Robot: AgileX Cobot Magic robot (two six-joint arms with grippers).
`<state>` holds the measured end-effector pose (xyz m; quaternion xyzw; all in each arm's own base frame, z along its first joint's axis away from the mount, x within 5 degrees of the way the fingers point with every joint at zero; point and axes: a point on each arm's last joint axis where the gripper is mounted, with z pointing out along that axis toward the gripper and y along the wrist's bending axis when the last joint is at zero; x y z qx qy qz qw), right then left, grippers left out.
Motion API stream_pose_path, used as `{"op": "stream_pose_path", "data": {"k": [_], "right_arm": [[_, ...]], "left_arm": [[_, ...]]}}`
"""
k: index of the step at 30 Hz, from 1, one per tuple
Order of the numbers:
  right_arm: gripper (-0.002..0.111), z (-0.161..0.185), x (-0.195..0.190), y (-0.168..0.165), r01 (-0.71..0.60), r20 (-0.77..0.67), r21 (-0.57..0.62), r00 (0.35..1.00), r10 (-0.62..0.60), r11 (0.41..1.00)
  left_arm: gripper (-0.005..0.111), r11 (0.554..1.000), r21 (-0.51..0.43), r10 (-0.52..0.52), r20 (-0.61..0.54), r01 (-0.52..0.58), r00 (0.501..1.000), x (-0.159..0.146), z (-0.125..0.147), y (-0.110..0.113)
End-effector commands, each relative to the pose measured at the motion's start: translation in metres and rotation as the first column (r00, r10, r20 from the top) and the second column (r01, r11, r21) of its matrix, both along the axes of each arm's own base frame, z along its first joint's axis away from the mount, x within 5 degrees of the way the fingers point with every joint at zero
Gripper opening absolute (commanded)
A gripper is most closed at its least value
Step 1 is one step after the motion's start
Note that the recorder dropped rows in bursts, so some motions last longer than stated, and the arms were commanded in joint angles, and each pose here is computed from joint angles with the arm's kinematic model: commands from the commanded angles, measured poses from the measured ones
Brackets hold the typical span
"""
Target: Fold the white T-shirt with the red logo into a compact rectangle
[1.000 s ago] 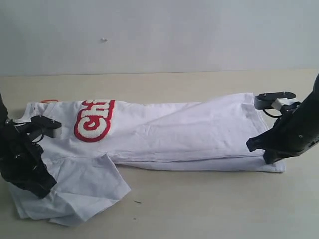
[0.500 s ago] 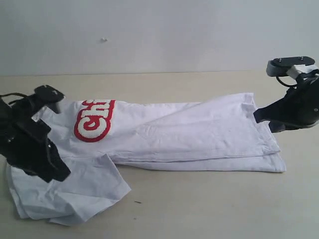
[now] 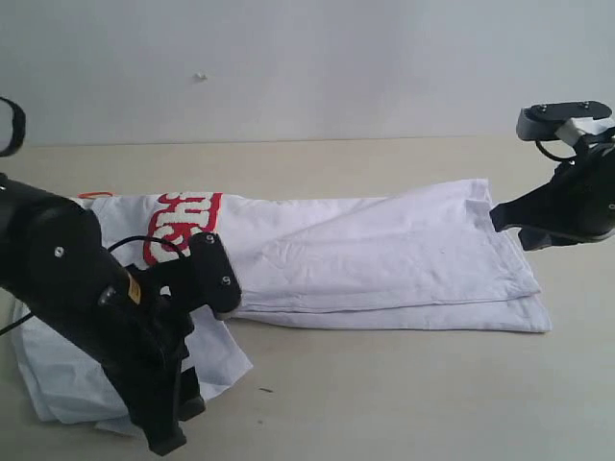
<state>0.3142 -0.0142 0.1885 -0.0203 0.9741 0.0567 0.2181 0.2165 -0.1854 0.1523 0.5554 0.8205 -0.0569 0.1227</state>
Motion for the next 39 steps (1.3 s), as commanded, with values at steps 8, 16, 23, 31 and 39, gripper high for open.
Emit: {"op": "stream_pose_path", "data": {"k": [8,16,23,31,39], "right_arm": [[0.0,0.005,0.002,-0.001,0.019,0.047,0.0,0.999,-0.019,1.0],[0.0,0.005,0.002,-0.001,0.014,0.048,-0.002,0.999,-0.014,1.0],[0.0,0.005,0.003,-0.001,0.015,0.055,-0.005,0.998,-0.015,1.0],[0.0,0.005,0.003,-0.001,0.016,0.055,-0.003,0.998,-0.016,1.0],[0.0,0.007,0.007,-0.003,0.034,0.104,-0.011,0.994,-0.033,0.999]], "left_arm": [[0.066,0.998,0.059,0.011,-0.012,-0.01,1.0,0.006,-0.034,-0.003],[0.032,0.995,0.099,-0.029,0.008,0.029,1.0,0.01,-0.046,-0.002],[0.0,0.975,0.198,-0.09,-0.051,0.098,0.995,0.004,-0.045,0.006],[0.0,0.938,0.273,-0.231,0.043,0.211,0.972,0.006,-0.013,0.017],[0.0,0.769,0.495,-0.585,0.29,0.405,0.757,0.027,0.02,0.023]]}}
